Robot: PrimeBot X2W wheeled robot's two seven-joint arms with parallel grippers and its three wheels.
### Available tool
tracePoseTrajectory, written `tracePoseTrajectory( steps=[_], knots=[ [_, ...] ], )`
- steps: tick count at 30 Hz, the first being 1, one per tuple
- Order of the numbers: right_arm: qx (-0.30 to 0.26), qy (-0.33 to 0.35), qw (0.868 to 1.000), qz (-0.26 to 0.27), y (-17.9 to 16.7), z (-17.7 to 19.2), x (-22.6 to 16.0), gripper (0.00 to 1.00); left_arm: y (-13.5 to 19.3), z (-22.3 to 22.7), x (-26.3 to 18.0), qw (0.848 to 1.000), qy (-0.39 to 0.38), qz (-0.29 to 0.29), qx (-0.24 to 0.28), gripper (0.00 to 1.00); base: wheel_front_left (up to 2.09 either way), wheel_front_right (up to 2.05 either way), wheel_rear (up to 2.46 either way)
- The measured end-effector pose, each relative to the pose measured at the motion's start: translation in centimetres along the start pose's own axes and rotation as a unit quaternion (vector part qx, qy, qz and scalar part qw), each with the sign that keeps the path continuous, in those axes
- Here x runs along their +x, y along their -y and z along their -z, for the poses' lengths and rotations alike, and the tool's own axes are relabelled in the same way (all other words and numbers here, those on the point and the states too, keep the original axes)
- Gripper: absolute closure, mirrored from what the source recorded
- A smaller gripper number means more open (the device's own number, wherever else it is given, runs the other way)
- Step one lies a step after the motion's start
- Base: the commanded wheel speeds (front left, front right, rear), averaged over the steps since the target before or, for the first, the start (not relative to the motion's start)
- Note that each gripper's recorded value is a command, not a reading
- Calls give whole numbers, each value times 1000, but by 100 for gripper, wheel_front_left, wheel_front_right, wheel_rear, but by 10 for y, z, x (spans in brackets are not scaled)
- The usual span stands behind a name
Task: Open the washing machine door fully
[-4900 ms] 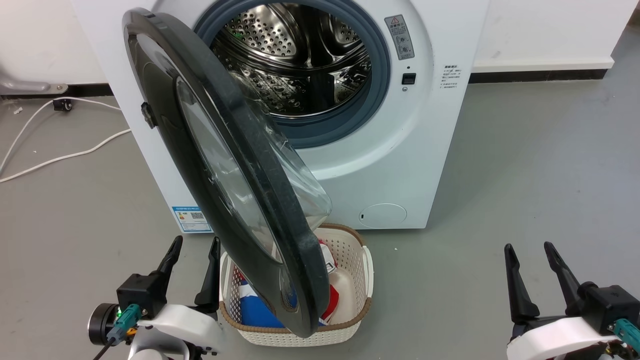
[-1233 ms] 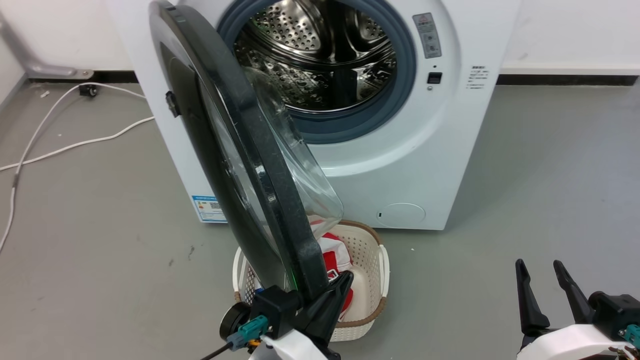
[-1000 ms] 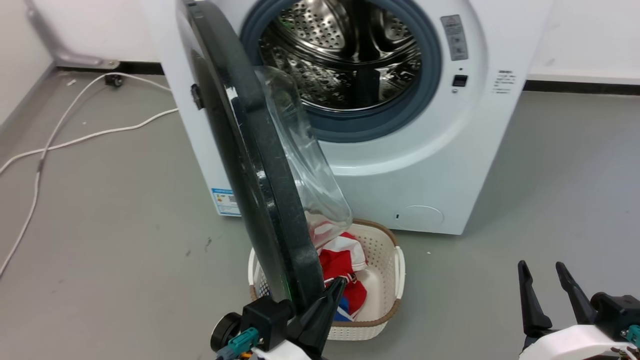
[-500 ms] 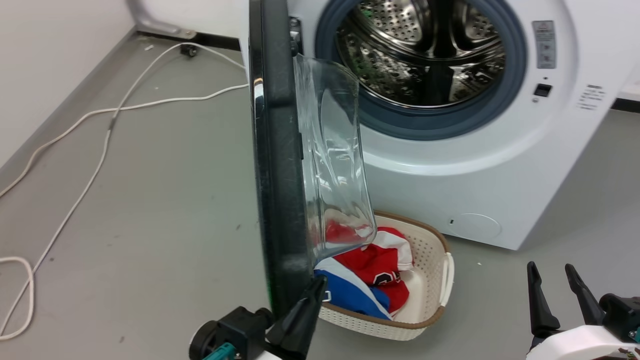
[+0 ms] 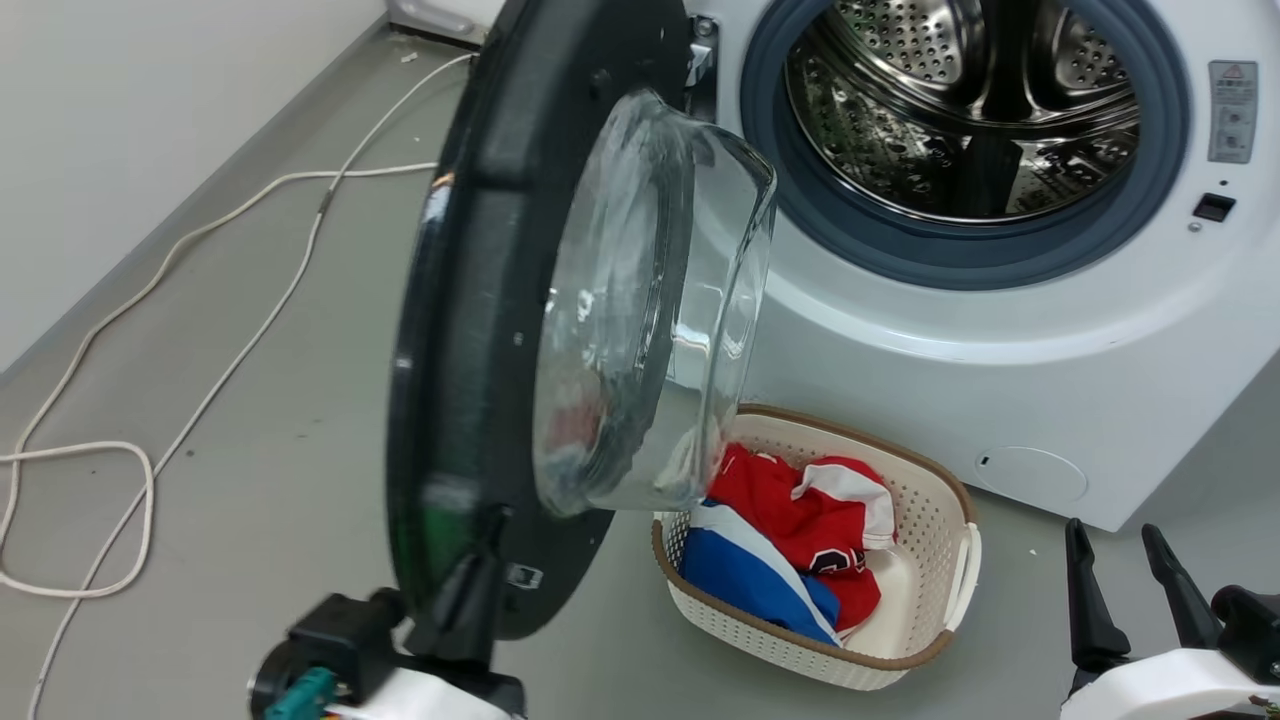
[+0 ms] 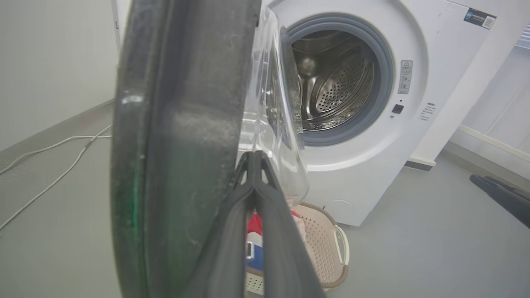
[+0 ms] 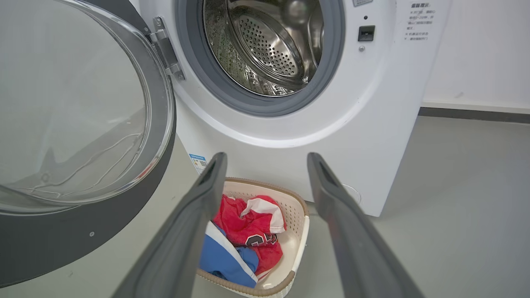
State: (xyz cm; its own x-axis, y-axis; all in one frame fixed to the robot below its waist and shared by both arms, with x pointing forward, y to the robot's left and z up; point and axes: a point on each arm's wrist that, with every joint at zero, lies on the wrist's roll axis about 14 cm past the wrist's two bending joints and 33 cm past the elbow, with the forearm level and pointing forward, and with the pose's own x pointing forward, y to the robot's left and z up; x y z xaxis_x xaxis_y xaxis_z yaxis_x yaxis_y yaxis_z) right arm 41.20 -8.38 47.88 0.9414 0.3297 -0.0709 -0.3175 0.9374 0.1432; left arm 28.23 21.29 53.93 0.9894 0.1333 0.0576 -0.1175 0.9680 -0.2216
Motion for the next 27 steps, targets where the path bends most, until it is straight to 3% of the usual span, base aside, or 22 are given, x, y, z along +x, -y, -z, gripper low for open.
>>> tracePoseTrajectory(
  steps=[10,27],
  knots=[
    [5,-1,1000,-12,-7,1,14,0,-88,-10,8,994,12,-105,20,100,0,0,0],
    [12,-27,999,27,25,24,25,0,-194,-33,67,981,23,-182,69,100,0,0,0]
  ],
)
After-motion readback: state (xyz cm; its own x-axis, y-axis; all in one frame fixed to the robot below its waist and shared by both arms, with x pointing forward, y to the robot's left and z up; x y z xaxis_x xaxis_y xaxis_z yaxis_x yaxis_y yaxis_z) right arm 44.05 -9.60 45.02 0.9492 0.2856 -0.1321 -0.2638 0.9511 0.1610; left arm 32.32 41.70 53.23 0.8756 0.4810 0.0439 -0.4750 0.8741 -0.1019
